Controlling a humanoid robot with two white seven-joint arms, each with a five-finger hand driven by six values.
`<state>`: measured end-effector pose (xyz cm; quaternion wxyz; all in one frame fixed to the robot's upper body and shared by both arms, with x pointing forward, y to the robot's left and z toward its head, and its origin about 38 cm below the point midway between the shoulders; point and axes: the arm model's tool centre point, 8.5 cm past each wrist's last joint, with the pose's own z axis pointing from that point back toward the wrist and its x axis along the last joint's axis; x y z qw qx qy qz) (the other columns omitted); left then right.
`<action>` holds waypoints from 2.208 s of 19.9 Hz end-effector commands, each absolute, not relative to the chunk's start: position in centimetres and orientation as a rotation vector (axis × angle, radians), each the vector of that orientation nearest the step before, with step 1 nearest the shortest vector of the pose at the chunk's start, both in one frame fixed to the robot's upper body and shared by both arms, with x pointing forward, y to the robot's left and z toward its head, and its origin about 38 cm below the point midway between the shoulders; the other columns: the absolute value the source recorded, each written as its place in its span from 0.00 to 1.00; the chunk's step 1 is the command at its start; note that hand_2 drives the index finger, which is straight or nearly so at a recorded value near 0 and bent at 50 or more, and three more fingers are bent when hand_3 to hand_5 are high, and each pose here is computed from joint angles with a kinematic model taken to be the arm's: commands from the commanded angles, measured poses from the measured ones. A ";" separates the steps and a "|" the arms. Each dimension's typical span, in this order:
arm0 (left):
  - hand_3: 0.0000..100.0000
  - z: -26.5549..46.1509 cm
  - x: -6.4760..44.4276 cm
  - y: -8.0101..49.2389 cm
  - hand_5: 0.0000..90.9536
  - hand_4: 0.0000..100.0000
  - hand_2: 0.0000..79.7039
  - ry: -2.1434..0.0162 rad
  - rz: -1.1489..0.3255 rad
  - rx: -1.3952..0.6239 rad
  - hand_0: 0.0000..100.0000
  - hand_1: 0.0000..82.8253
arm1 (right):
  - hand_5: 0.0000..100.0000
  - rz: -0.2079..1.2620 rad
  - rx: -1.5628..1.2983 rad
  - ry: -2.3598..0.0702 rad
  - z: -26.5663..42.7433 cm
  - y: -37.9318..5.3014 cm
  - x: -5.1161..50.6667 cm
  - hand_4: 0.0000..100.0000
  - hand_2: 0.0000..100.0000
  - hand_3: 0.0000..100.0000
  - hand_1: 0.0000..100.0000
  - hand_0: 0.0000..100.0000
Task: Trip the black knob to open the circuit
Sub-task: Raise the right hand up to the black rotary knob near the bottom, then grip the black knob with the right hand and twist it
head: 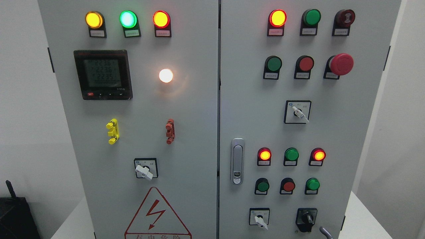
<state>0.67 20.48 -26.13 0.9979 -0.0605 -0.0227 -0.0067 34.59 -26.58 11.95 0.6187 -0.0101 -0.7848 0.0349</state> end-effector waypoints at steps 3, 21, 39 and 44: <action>0.00 -26.2 1.2 20.5 0.00 0.00 0.00 -0.061 -0.015 -0.120 0.12 0.47 | 0.97 0.091 -0.003 -1.802 11.9 -25.9 35.0 0.95 0.00 1.00 0.00 0.00; 0.00 -26.2 1.2 20.5 0.00 0.00 0.00 -0.061 -0.015 -0.120 0.12 0.47 | 0.97 0.115 0.023 -1.813 12.1 -24.5 34.8 0.96 0.00 1.00 0.00 0.00; 0.00 -26.2 1.2 20.5 0.00 0.00 0.00 -0.061 -0.015 -0.120 0.12 0.47 | 0.97 0.126 0.037 -1.814 12.2 -24.0 34.7 0.97 0.00 1.00 0.00 0.00; 0.00 -26.2 1.2 20.5 0.00 0.00 0.00 -0.061 -0.015 -0.120 0.12 0.47 | 0.97 0.126 0.036 -1.810 12.1 -24.0 34.6 0.97 0.00 1.00 0.00 0.00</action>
